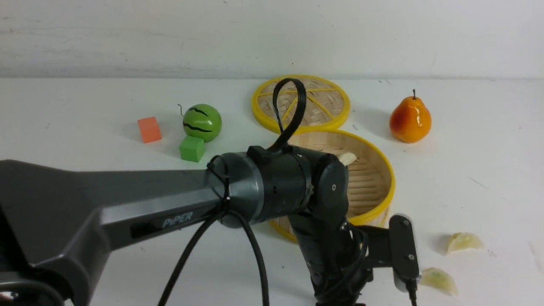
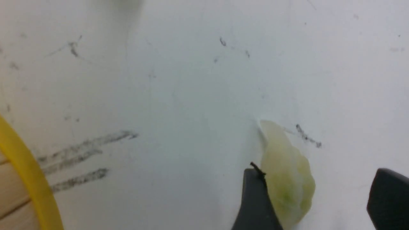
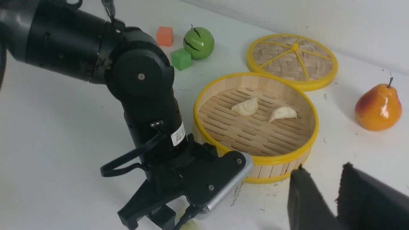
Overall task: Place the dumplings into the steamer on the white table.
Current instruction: 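Reach for and grasp a dumpling on the table with the left gripper, then place the dumpling into the bamboo steamer basket with the left gripper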
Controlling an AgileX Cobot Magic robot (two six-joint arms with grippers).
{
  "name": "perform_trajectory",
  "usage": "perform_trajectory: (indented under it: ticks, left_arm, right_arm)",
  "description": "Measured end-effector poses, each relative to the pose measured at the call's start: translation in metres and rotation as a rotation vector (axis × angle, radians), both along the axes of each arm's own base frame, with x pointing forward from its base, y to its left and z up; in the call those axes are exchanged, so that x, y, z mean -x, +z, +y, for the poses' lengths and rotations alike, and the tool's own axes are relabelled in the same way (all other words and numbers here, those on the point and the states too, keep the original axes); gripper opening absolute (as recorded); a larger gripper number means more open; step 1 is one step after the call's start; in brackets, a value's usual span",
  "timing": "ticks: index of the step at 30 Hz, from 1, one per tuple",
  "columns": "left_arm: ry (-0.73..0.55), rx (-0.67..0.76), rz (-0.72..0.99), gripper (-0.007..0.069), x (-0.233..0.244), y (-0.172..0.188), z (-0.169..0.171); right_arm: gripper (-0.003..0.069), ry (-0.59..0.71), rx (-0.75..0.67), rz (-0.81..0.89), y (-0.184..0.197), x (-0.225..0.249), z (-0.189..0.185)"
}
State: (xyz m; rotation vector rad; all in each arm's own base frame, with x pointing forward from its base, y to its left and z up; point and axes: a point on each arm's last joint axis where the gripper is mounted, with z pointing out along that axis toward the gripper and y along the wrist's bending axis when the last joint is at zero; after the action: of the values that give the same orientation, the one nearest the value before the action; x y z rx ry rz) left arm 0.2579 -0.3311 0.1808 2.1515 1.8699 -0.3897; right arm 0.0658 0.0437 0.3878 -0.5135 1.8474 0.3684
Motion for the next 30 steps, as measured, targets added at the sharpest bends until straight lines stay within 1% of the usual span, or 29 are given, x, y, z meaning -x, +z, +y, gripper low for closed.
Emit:
perform_trajectory:
  ticks: [5, 6, 7, 10, 11, 13, 16, 19, 20, 21, 22, 23, 24, 27, 28, 30]
  left_arm:
    - [-0.011, -0.031, 0.010, 0.0427, -0.002, -0.016, -0.001]
    - [-0.016, -0.038, 0.001, 0.0382, -0.003, -0.017, -0.001]
    - [-0.017, -0.039, -0.002, 0.0360, -0.003, -0.017, -0.001]
    - [-0.016, -0.044, -0.008, 0.0204, -0.003, -0.017, -0.001]
    - [-0.006, -0.044, -0.008, 0.0191, -0.002, -0.015, -0.001]
    - [0.029, -0.044, -0.004, 0.0201, -0.002, -0.011, -0.001]
    - [0.125, -0.027, -0.017, 0.0202, -0.004, 0.011, -0.001]
    - [0.313, 0.062, -0.101, 0.0202, -0.014, 0.066, -0.001]
    - [0.408, 0.106, -0.134, 0.0202, -0.020, 0.088, 0.000]
    - [0.481, 0.129, -0.144, 0.0202, -0.024, 0.099, 0.002]
    - [0.623, 0.201, -0.155, 0.0202, -0.036, 0.123, 0.007]
    - [0.686, 0.224, -0.157, 0.0202, -0.040, 0.130, 0.008]
    - [0.817, 0.271, -0.137, 0.0202, -0.051, 0.142, 0.015]
    - [1.070, 0.321, -0.082, 0.0202, -0.082, 0.149, 0.039]
    - [1.102, 0.324, -0.072, 0.0202, -0.084, 0.148, 0.040]
    - [1.252, 0.306, -0.026, 0.0202, -0.110, 0.133, 0.061]
  right_arm:
    - [0.0179, -0.001, 0.001, 0.000, 0.000, 0.000, 0.000]
    - [0.0181, -0.001, 0.003, 0.000, 0.000, 0.000, 0.000]
    - [0.0181, -0.002, 0.004, 0.000, 0.000, 0.000, 0.000]
    - [0.0185, -0.004, 0.010, -0.001, 0.000, 0.000, -0.001]
    - [0.0185, -0.007, 0.015, -0.002, -0.001, 0.000, -0.001]
    - [0.0188, -0.009, 0.018, -0.003, -0.001, 0.000, -0.001]
    - [0.0188, -0.011, 0.024, -0.003, -0.001, -0.001, -0.002]
    - [0.0188, -0.013, 0.028, -0.004, -0.001, -0.001, -0.002]
    - [0.0190, -0.014, 0.031, -0.004, -0.001, -0.001, -0.002]
    - [0.0191, -0.014, 0.031, -0.004, -0.001, -0.001, -0.002]
    - [0.0192, -0.015, 0.030, -0.005, -0.001, -0.001, -0.002]
    - [0.0192, -0.015, 0.030, -0.005, -0.001, -0.001, -0.002]
    - [0.0194, -0.015, 0.030, -0.005, -0.001, -0.001, -0.002]
    - [0.0199, -0.015, 0.030, -0.005, -0.001, -0.001, -0.002]
    - [0.0200, -0.015, 0.030, -0.005, -0.001, -0.001, -0.002]
    - [0.0202, -0.015, 0.031, -0.004, -0.001, -0.001, -0.002]
